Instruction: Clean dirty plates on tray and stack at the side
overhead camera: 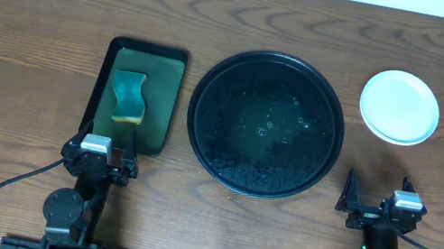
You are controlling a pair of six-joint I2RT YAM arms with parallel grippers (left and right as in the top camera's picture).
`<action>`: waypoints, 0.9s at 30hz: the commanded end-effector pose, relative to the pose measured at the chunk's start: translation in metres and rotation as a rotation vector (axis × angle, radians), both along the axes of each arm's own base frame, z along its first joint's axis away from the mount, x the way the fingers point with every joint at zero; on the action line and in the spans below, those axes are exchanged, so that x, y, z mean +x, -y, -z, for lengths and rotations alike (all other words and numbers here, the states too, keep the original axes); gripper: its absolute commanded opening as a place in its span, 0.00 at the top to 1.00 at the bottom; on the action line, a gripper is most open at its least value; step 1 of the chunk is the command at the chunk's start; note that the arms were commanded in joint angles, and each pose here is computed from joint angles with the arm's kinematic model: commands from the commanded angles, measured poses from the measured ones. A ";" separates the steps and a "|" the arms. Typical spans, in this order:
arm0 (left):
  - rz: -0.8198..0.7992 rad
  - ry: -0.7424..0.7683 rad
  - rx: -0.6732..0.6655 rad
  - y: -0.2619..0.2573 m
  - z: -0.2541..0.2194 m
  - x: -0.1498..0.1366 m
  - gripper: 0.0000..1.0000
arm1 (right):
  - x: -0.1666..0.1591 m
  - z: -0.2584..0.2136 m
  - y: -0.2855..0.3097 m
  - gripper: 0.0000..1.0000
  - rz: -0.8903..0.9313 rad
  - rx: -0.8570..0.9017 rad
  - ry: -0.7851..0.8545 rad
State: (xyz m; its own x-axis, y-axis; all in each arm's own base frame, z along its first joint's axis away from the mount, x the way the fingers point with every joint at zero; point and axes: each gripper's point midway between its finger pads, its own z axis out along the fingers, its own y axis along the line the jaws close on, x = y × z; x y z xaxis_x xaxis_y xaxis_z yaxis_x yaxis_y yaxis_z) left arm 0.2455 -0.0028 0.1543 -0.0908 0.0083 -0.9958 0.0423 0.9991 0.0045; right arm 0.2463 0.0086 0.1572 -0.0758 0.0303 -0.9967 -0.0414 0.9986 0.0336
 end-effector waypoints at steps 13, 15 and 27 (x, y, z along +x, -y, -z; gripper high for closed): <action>-0.112 -0.061 -0.081 -0.018 0.017 -0.002 0.19 | 0.000 0.001 0.003 0.01 0.012 -0.018 0.000; -0.112 -0.062 -0.080 -0.018 0.017 -0.002 0.18 | 0.000 0.001 0.003 0.01 0.012 -0.018 0.000; -0.096 -0.062 -0.040 -0.016 0.017 -0.002 0.19 | 0.000 0.001 0.003 0.01 0.012 -0.018 0.000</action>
